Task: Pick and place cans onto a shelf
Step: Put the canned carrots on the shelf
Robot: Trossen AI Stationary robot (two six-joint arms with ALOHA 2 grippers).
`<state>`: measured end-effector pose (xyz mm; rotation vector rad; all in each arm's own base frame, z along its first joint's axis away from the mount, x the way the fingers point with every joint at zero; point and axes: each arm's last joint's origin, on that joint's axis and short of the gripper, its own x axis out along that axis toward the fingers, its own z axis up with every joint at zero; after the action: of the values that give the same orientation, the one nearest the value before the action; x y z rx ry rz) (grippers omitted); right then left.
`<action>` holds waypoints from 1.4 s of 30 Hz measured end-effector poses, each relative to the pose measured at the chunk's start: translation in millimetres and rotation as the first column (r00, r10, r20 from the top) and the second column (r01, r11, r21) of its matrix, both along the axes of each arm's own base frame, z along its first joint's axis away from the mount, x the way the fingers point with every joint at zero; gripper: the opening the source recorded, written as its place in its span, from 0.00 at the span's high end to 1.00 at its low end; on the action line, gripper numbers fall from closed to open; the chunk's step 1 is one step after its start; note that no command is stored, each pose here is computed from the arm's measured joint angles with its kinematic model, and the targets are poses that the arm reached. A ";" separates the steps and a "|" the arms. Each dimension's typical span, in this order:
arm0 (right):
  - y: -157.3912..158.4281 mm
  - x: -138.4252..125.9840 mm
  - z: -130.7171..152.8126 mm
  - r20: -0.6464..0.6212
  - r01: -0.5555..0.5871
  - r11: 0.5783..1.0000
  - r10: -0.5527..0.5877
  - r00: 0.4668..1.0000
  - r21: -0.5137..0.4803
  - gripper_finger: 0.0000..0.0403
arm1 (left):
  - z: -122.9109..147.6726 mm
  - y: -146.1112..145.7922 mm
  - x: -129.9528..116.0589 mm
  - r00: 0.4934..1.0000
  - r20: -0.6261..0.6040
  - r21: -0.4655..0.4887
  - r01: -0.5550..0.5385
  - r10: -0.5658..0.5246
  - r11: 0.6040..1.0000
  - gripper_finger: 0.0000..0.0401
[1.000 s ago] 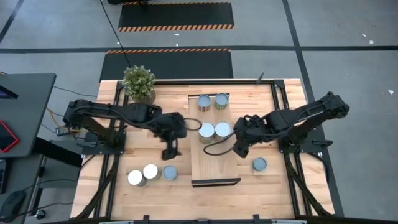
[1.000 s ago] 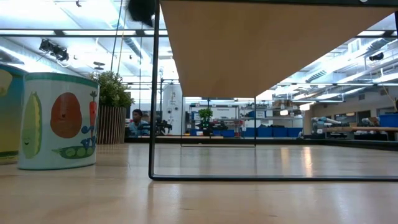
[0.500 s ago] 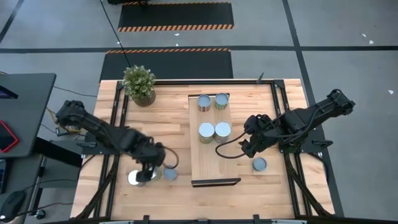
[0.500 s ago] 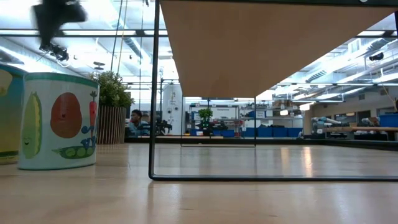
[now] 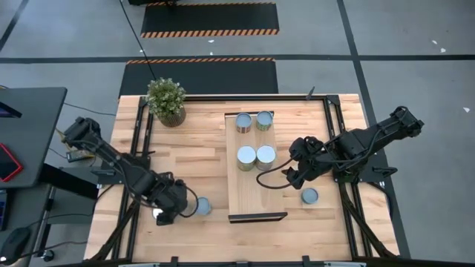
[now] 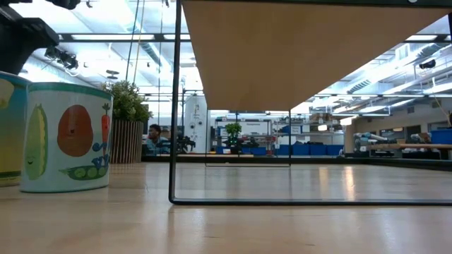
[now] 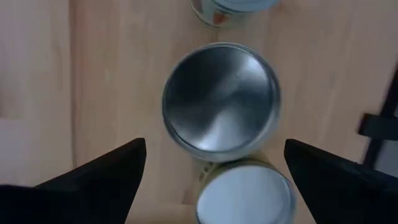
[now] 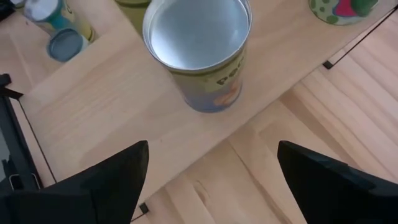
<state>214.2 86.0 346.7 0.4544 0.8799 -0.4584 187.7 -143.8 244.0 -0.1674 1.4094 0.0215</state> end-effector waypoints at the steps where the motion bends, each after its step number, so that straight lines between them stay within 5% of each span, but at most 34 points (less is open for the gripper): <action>1: 0.0 0.3 0.2 0.004 0.000 1.000 0.000 1.000 0.001 0.10 | -1.2 -2.1 -0.4 1.000 0.006 0.014 0.002 -0.002 1.000 0.04; 19: 0.4 2.5 1.3 0.027 0.002 1.000 -0.002 1.000 0.012 0.10 | -34.6 -20.8 15.4 1.000 -0.023 0.120 0.003 -0.001 0.993 0.04; 27: 0.5 2.6 1.4 0.028 0.001 1.000 -0.002 1.000 0.013 0.10 | -36.7 -20.4 20.7 0.999 0.021 0.137 -0.048 0.046 0.989 0.19; 36: 0.5 2.7 1.4 0.027 -0.009 1.000 0.009 1.000 0.007 0.10 | -20.6 11.0 22.5 0.988 0.034 0.179 -0.154 0.151 0.972 0.22; 42: -2.8 2.8 1.7 0.008 -0.030 0.999 0.029 1.000 0.032 0.10 | 15.4 55.2 23.2 0.959 0.099 0.061 -0.272 0.265 0.960 0.22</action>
<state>217.0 83.2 348.4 0.4713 0.8864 -0.4159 211.0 -88.7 259.4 -0.2946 1.2856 0.2877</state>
